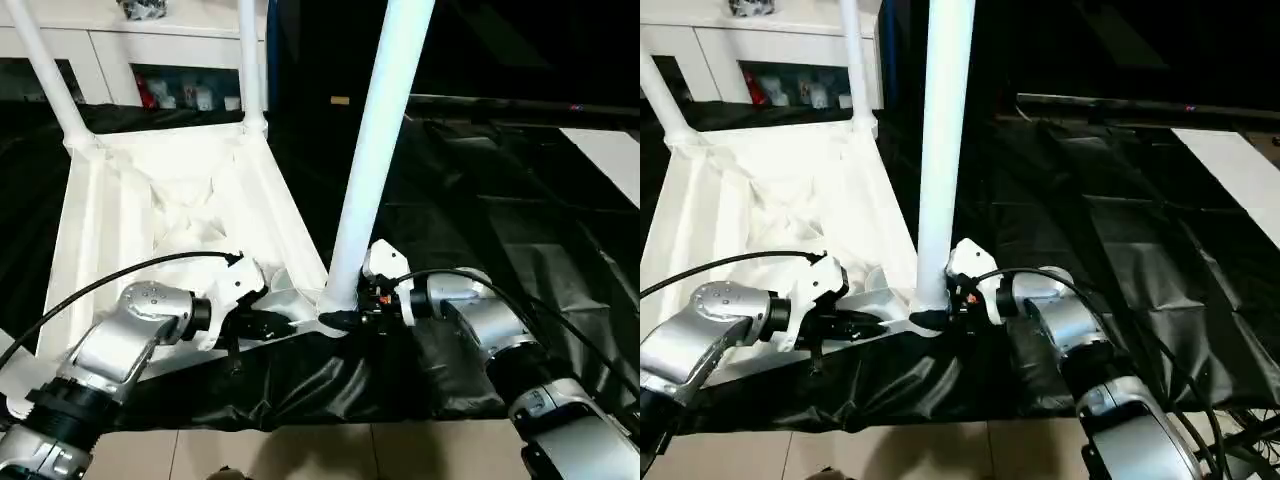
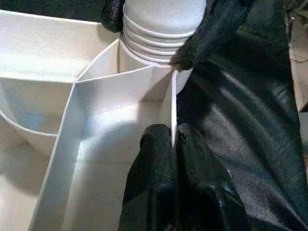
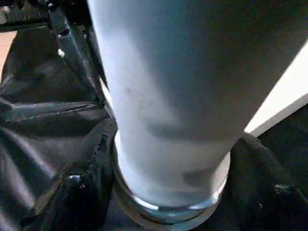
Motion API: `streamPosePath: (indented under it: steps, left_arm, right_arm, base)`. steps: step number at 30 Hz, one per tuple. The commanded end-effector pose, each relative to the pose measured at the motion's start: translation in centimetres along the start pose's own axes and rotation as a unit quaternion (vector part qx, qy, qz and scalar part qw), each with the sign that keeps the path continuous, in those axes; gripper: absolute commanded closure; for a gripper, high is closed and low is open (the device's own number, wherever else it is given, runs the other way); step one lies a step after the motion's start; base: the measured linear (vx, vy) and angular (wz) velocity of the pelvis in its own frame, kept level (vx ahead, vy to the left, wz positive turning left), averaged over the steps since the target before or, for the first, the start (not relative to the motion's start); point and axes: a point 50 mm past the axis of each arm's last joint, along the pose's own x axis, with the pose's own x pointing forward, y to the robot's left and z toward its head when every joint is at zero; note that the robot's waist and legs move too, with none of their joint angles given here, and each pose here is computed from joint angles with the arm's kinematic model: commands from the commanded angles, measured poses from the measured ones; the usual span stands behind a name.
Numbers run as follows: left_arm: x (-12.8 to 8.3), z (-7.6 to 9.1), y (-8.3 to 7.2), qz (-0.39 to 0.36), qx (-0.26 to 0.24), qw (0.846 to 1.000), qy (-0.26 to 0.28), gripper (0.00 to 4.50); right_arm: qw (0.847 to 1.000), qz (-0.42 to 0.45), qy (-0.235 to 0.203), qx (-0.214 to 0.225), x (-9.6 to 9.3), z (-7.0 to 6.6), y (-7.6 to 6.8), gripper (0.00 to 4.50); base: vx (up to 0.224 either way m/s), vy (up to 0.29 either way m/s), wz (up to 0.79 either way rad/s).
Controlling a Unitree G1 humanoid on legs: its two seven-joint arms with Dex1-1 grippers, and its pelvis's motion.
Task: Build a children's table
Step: Rotate leg to tighten
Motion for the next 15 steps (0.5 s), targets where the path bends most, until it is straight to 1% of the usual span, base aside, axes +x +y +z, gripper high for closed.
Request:
streamPosePath:
  steps: [1, 3, 6, 7, 9, 10, 11, 12, 13, 14, 15]
  left_arm:
    - [1.0, -0.6, -0.1, 0.004, -0.015, 1.000, 0.007, 4.50]
    - [2.3, 0.2, 0.6, 0.046, -0.018, 0.999, -0.002, 4.50]
    - [4.9, 2.0, 0.9, 0.086, -0.023, 0.996, -0.023, 4.50]
    - [5.5, 2.4, 0.9, 0.092, -0.024, 0.995, -0.027, 4.50]
    - [7.4, 3.4, 0.7, 0.105, -0.028, 0.994, -0.033, 4.50]
    - [7.8, 3.7, 0.6, 0.106, -0.024, 0.994, -0.031, 4.50]
    - [7.8, 3.7, 0.6, 0.106, -0.024, 0.994, -0.031, 4.50]
    - [8.3, 3.8, 0.6, 0.111, -0.017, 0.993, -0.028, 4.50]
    - [8.5, 3.9, 0.6, 0.111, -0.008, 0.993, -0.024, 4.50]
    - [8.7, 4.0, 0.5, 0.107, 0.002, 0.994, -0.022, 4.50]
    - [8.7, 4.1, 0.5, 0.103, 0.009, 0.994, -0.021, 4.50]
  right_arm:
    - [0.998, -0.052, -0.021, 0.003, -0.1, 0.7, -0.9, 1.73]
    - [0.993, -0.107, -0.029, 0.030, 0.8, -0.1, -0.7, 1.74]
    - [0.980, -0.181, -0.042, 0.075, 2.5, -1.1, 0.2, 1.75]
    - [0.975, -0.201, -0.044, 0.084, 3.0, -1.3, 0.4, 1.75]
    - [0.957, -0.254, -0.061, 0.127, 4.3, -1.4, 0.8, 1.75]
    - [0.952, -0.266, -0.068, 0.137, 4.7, -1.3, 0.9, 1.75]
    - [0.952, -0.266, -0.068, 0.137, 4.7, -1.3, 0.9, 1.75]
    - [0.948, -0.274, -0.076, 0.144, 5.1, -1.0, 1.0, 1.75]
    - [0.949, -0.270, -0.086, 0.140, 5.5, -0.6, 1.2, 1.75]
    - [0.955, -0.252, -0.098, 0.119, 5.7, 0.0, 1.5, 1.40]
    - [0.960, -0.238, -0.105, 0.104, 5.9, 0.5, 1.7, 1.40]
  base:
    - [0.000, 0.000, 0.00]
    - [0.000, 0.000, 0.00]
    - [0.000, 0.000, 0.00]
    - [0.000, 0.000, 0.00]
    - [0.000, 0.000, 0.00]
    - [0.000, 0.000, 0.00]
    - [0.000, 0.000, 0.00]
    - [0.000, 0.000, 0.00]
    - [0.000, 0.000, 0.00]
    - [0.000, 0.000, 0.00]
    - [0.000, 0.000, 0.00]
